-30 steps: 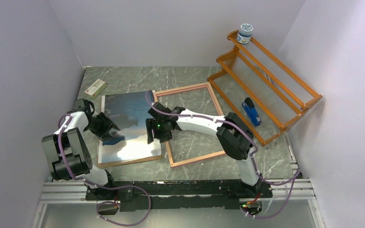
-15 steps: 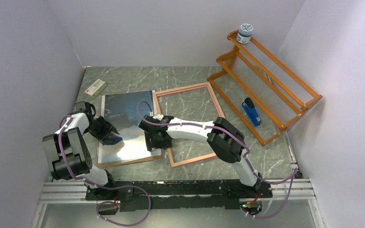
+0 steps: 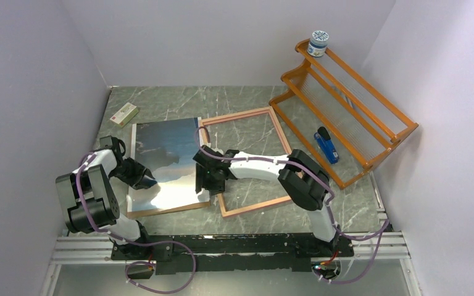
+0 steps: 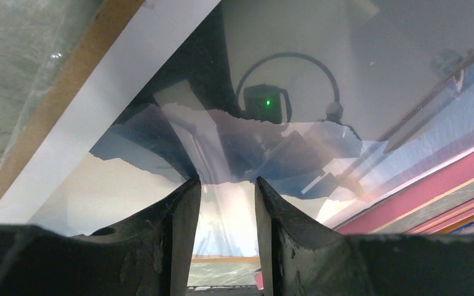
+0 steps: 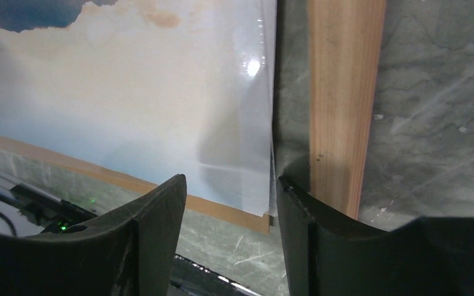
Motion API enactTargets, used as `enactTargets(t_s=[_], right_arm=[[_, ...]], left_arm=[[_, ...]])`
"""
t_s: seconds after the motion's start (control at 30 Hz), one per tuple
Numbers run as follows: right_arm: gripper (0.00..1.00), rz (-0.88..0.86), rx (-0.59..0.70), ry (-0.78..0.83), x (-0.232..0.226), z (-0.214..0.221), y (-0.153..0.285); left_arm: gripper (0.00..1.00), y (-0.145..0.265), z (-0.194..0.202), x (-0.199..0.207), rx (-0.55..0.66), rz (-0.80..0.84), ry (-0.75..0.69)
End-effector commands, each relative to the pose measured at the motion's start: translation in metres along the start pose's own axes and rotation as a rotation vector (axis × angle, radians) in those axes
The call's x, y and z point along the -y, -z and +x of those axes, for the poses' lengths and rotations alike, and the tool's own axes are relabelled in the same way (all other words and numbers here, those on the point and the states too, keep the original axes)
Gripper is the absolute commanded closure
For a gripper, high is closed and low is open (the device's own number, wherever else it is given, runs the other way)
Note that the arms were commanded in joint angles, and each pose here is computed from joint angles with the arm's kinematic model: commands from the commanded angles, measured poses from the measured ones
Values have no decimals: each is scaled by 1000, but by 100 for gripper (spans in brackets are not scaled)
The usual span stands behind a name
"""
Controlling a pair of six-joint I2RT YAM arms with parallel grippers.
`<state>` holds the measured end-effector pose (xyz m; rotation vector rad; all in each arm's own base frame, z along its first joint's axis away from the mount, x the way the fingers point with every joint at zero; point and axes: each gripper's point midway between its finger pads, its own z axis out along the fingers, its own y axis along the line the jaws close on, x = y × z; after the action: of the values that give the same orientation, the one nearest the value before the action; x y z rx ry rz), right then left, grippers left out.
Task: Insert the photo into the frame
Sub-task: Pick up the photo frame item at the center of the board.
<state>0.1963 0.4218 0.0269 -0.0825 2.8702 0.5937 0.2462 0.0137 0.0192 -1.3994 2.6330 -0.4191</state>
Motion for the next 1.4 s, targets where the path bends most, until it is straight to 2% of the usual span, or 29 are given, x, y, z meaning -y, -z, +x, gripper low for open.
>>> enactTargets(t_s=[0.0, 0.5, 0.67, 0.87, 0.97, 1.23, 1.37], right_arm=[[43, -175, -8, -67, -26, -8, 17], [56, -305, -29, -116, -39, -15, 46], [56, -392, -45, -137, -41, -12, 48], [48, -595, -23, -176, -53, -22, 49], [48, -662, -4, -178, -61, -27, 51], [56, -698, 13, -204, -63, -32, 46], [55, -688, 8, -200, -65, -34, 37]], left_arm=[[56, -14, 13, -18, -32, -59, 69], [59, -14, 13, -23, -14, -83, 74], [59, -10, 10, -23, 4, -85, 78], [59, -6, 9, -15, 19, -41, 86], [59, -6, 12, -15, 9, -37, 91], [61, -4, 12, -16, 13, -46, 98], [61, -2, 12, -15, 14, -40, 102]])
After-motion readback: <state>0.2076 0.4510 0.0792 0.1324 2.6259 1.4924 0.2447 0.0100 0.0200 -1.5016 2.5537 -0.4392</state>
